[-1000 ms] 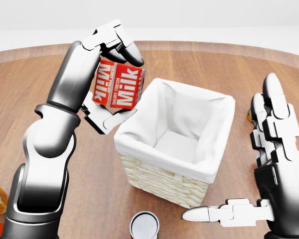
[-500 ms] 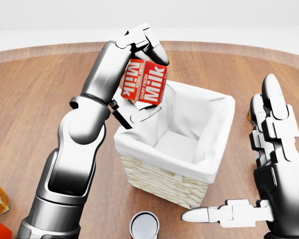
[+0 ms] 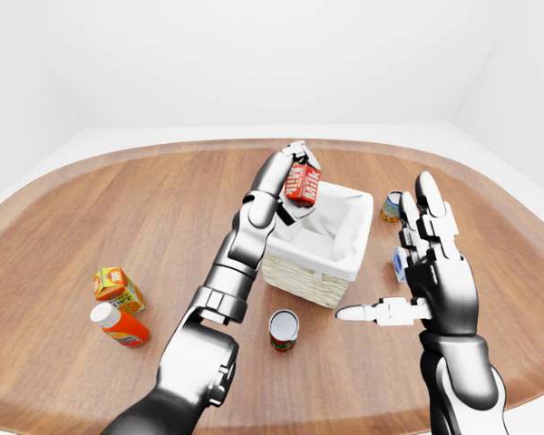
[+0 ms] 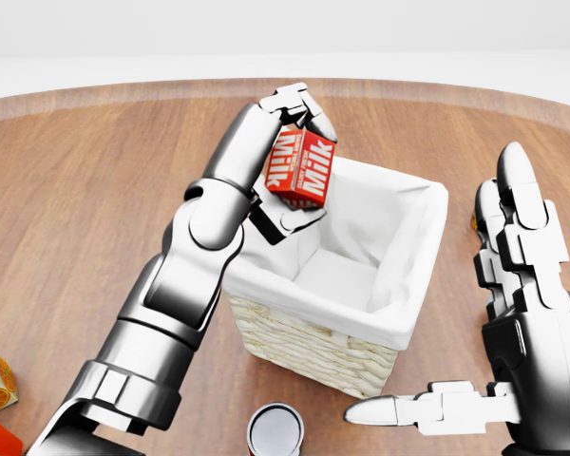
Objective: Pick the milk and place it in the basket.
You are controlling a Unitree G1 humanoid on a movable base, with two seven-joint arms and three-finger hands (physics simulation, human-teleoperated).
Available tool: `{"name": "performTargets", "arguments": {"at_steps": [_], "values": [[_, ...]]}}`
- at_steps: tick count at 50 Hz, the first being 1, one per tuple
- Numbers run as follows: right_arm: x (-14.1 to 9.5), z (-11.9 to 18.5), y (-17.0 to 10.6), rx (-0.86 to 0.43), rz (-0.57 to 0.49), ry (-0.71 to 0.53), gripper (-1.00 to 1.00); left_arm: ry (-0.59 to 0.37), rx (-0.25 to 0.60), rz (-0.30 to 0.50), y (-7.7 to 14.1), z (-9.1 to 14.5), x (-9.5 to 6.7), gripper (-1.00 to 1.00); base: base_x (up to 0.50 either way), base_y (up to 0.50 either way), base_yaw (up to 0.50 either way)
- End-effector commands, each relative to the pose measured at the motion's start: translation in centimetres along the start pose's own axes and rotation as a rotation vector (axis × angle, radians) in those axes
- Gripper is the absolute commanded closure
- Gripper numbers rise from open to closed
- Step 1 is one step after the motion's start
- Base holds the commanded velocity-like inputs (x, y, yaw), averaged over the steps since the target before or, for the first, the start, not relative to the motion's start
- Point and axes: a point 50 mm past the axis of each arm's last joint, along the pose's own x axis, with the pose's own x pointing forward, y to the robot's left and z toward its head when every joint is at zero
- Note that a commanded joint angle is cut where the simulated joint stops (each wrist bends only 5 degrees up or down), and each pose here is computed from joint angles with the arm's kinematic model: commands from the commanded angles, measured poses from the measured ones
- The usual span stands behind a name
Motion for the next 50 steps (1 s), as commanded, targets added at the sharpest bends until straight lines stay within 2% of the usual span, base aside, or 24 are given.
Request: {"name": "performTargets", "arguments": {"at_steps": [1, 6, 7, 12, 23, 39, 50], "values": [[0.0, 0.1, 0.0, 0.0, 0.0, -0.003, -1.0, 0.008, -0.072, 0.016, -0.6, 0.8, 1.4, 1.0, 0.0, 0.0, 0.0], [0.0, 0.0, -0.1, 0.002, -0.003, -0.002, -1.0, 0.0, -0.08, 0.002, -1.2, 1.0, 1.4, 1.0, 0.0, 0.0, 0.0], [0.0, 0.0, -0.1, 0.002, -0.003, -0.002, -1.0, -0.005, -0.117, -0.016, -1.5, 1.4, 1.4, 1.0, 0.0, 0.0, 0.0], [0.0, 0.0, -0.1, 0.002, -0.004, -0.003, -1.0, -0.024, -0.153, -0.02, -1.5, 2.1, 1.2, 1.0, 0.0, 0.0, 0.0], [0.0, -0.1, -0.1, 0.001, -0.002, 0.002, -1.0, 0.001, -0.244, -0.014, -1.3, 1.7, 1.4, 1.0, 0.0, 0.0, 0.0], [0.0, 0.0, -0.1, 0.002, -0.002, -0.002, -1.0, 0.026, -0.242, -0.02, -2.6, 0.5, 1.7, 1.0, 0.0, 0.0, 0.0], [0.0, -0.1, -0.1, 0.003, -0.003, 0.001, -1.0, 0.158, -0.243, -0.038, -3.9, -1.7, 1.4, 1.0, 0.0, 0.0, 0.0]]}}
